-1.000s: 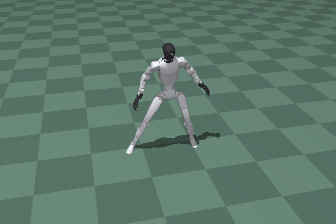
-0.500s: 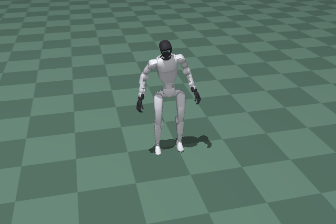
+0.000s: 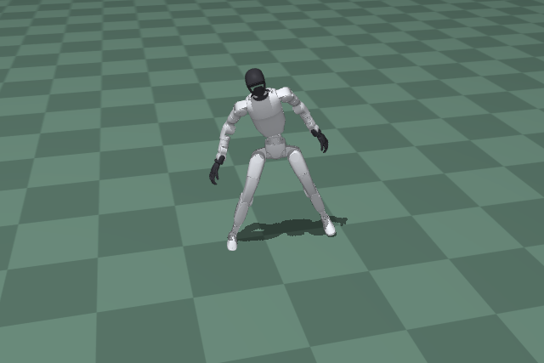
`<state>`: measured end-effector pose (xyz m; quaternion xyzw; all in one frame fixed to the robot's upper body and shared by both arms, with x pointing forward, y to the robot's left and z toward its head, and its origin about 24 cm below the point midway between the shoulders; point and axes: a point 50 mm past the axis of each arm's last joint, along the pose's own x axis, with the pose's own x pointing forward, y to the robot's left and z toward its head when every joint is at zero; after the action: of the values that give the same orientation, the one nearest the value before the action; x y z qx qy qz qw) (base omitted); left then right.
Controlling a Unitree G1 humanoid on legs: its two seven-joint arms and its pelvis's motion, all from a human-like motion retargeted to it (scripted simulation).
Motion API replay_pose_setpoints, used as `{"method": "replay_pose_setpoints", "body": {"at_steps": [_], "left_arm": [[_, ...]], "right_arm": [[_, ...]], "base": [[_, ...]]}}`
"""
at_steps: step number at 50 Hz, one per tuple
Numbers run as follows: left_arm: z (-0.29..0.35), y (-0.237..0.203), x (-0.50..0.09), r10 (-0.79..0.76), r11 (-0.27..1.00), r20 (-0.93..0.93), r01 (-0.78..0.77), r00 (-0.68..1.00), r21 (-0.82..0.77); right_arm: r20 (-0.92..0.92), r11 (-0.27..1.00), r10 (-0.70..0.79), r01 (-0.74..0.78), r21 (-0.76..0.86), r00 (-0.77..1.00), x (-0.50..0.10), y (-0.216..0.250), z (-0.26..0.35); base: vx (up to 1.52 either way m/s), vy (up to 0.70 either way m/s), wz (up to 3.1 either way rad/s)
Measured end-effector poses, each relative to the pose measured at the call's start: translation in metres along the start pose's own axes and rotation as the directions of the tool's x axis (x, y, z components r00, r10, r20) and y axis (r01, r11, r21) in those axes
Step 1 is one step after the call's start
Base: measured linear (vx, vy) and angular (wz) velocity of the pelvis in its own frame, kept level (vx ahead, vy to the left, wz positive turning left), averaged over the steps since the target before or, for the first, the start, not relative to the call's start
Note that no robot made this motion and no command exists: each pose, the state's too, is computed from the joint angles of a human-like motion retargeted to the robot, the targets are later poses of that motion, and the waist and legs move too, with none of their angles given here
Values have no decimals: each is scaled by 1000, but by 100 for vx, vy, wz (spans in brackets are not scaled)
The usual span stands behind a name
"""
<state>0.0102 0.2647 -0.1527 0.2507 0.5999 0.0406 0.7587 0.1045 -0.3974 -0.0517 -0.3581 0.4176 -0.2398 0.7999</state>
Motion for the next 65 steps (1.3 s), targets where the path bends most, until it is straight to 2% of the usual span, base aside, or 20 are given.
{"method": "replay_pose_setpoints", "body": {"at_steps": [5,9,15,20,23,26,32,40,45,50,53,59,65], "left_arm": [[-21,31,0,66,998,-76,-65,995,19],[-10,66,4,177,984,-38,-176,983,38],[29,120,4,351,934,88,-356,932,41],[51,144,0,453,889,106,-440,885,-126],[56,140,3,453,874,74,-427,888,-230],[63,127,8,409,893,65,-384,910,-234],[94,94,13,285,958,196,-278,938,-66],[138,25,1,110,991,419,-130,901,19],[120,-5,-2,4,983,407,-77,913,165],[87,-16,0,-60,961,322,-33,945,276],[70,-16,1,-65,970,266,-2,962,244],[39,-6,5,-5,998,124,-2,992,60],[11,33,9,83,996,-2,-83,997,-34]], "right_arm": [[-122,986,-47,65,153,991,-10,8,-27],[-217,959,-5,66,276,976,-22,29,-45],[-202,931,169,-89,353,965,-44,90,-39],[-90,884,354,-302,356,931,-56,127,-18],[-66,854,436,-390,344,897,-58,134,-14],[-75,854,459,-415,315,885,-57,133,-16],[-88,904,381,-351,245,920,-51,120,-20],[-17,952,272,-267,147,962,-29,83,-5],[69,975,217,-219,36,974,-11,60,22],[130,986,154,-161,46,979,-5,46,38],[135,988,133,-142,63,982,-6,39,35],[87,992,123,-125,13,989,-4,29,20],[-5,997,72,-72,23,997,-5,27,0]], "base": [[-11,59,32],[-13,71,57],[-13,63,11],[-10,43,17],[-8,36,37],[-7,32,32],[-8,27,-25],[-11,23,-68],[-11,22,-48],[-6,24,-17],[-5,29,-3],[-8,37,-9],[-14,48,-4]]}}
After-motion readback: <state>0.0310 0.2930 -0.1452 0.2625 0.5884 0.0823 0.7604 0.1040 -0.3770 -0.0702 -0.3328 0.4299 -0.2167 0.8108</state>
